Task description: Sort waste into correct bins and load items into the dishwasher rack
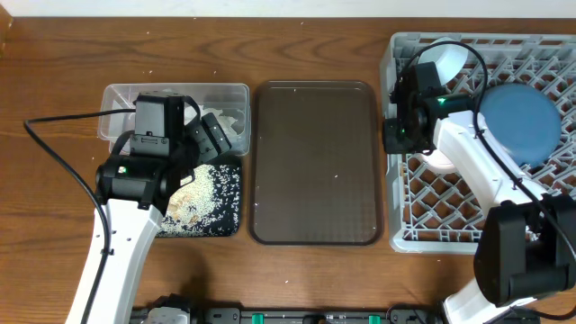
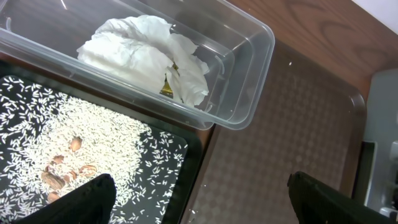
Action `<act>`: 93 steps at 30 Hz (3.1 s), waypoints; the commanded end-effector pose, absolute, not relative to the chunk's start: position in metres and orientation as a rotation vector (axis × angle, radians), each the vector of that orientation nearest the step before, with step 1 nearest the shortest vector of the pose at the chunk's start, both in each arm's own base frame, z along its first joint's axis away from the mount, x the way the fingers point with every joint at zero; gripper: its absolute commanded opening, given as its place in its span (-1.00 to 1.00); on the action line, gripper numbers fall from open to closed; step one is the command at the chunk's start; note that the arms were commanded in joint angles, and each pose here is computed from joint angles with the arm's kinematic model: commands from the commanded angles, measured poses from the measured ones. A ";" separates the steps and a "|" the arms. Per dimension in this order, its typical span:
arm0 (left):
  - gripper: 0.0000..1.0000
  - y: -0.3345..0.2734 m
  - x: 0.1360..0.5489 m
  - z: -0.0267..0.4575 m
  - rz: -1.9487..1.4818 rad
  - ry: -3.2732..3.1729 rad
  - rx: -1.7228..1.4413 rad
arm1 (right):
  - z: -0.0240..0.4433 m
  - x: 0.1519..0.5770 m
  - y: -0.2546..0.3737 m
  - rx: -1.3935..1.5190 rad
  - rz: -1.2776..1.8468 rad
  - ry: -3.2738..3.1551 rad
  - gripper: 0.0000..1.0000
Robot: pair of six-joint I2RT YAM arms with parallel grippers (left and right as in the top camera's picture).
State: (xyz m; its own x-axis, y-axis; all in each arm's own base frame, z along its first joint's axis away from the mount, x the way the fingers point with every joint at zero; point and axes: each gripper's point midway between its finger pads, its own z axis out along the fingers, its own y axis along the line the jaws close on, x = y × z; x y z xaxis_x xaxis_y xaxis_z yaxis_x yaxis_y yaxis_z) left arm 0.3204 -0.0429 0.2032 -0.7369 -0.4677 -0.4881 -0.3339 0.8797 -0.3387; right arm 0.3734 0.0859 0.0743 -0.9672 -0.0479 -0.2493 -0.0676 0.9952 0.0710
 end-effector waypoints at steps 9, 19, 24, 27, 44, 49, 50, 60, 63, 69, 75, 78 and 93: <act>0.83 -0.039 0.323 0.214 -0.292 2.433 -0.580 | 0.073 0.364 0.121 -0.179 0.238 2.902 -0.73; 0.82 -0.039 0.323 0.214 -0.292 2.433 -0.580 | 0.094 0.386 0.112 -0.252 0.159 2.819 -0.07; 0.83 -0.039 0.323 0.213 -0.291 2.436 -0.580 | 0.141 0.400 0.124 -0.267 0.210 2.751 0.11; 0.82 -0.039 0.323 0.213 -0.290 2.437 -0.580 | 0.165 0.400 0.145 -0.310 0.330 2.720 0.98; 0.82 -0.039 0.323 0.213 -0.290 2.436 -0.581 | 0.172 0.401 0.157 -0.337 0.398 2.696 0.98; 0.83 -0.039 0.323 0.213 -0.290 2.436 -0.581 | 0.172 0.401 0.157 -0.337 0.398 2.696 0.99; 0.82 -0.039 0.323 0.213 -0.290 2.436 -0.581 | 0.172 0.401 0.157 -0.337 0.398 2.696 0.99; 0.83 -0.039 0.323 0.213 -0.290 2.436 -0.581 | 0.169 0.400 0.156 -0.336 0.392 2.707 0.99; 0.82 -0.039 0.323 0.213 -0.290 2.436 -0.581 | 0.182 0.398 0.151 -0.343 0.359 2.675 0.98; 0.82 -0.039 0.323 0.213 -0.290 2.437 -0.581 | 0.262 0.392 0.144 -0.328 0.352 2.431 0.99; 0.83 -0.039 0.323 0.213 -0.290 2.437 -0.581 | 0.382 0.368 0.112 -0.229 0.242 2.055 0.99; 0.82 -0.039 0.323 0.213 -0.290 2.436 -0.580 | 0.428 0.338 0.086 -0.155 0.165 1.916 0.98; 0.83 -0.039 0.323 0.213 -0.290 2.436 -0.581 | 0.394 0.210 -0.001 0.085 0.003 1.635 0.99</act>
